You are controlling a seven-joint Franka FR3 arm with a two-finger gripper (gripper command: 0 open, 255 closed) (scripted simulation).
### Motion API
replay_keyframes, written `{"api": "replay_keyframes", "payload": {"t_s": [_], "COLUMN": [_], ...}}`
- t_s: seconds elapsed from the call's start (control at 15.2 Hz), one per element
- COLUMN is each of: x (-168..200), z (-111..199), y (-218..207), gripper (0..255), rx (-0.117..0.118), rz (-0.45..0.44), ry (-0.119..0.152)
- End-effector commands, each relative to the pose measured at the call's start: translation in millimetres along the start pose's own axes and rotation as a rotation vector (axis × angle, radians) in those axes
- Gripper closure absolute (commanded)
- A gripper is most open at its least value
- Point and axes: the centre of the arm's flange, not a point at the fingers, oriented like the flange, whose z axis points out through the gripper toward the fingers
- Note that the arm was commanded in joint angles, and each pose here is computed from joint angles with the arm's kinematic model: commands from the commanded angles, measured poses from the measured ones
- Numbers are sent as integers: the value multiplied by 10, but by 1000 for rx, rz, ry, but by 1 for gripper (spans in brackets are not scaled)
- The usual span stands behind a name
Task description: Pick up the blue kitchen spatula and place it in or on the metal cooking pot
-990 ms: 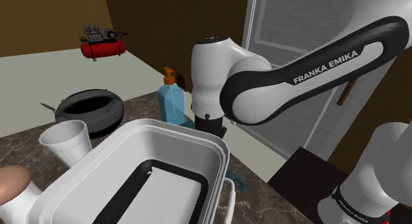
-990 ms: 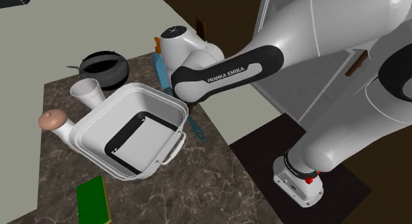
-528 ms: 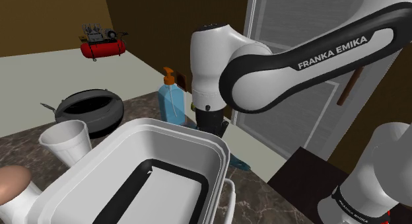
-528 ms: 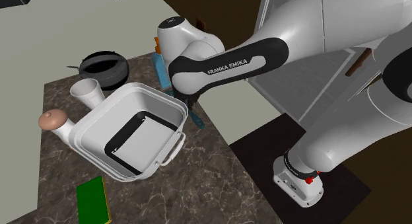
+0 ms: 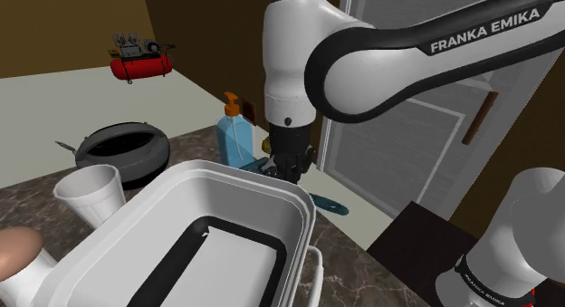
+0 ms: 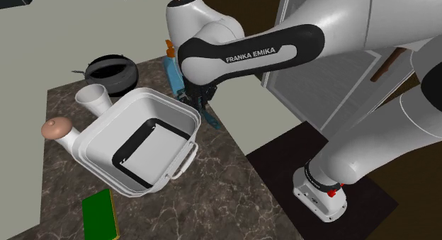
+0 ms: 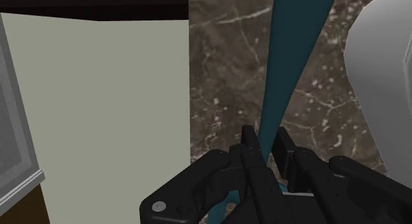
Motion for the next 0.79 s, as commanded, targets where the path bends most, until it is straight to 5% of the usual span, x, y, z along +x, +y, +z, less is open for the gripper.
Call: {"api": "replay_keyframes", "payload": {"t_s": [0.0,0.73], "x": [-32,-47], "z": [-167,-747], "y": [-76,-69], "gripper": [255,255], "rx": [10,10], "rz": [-10,-10], "ry": [12,12]}}
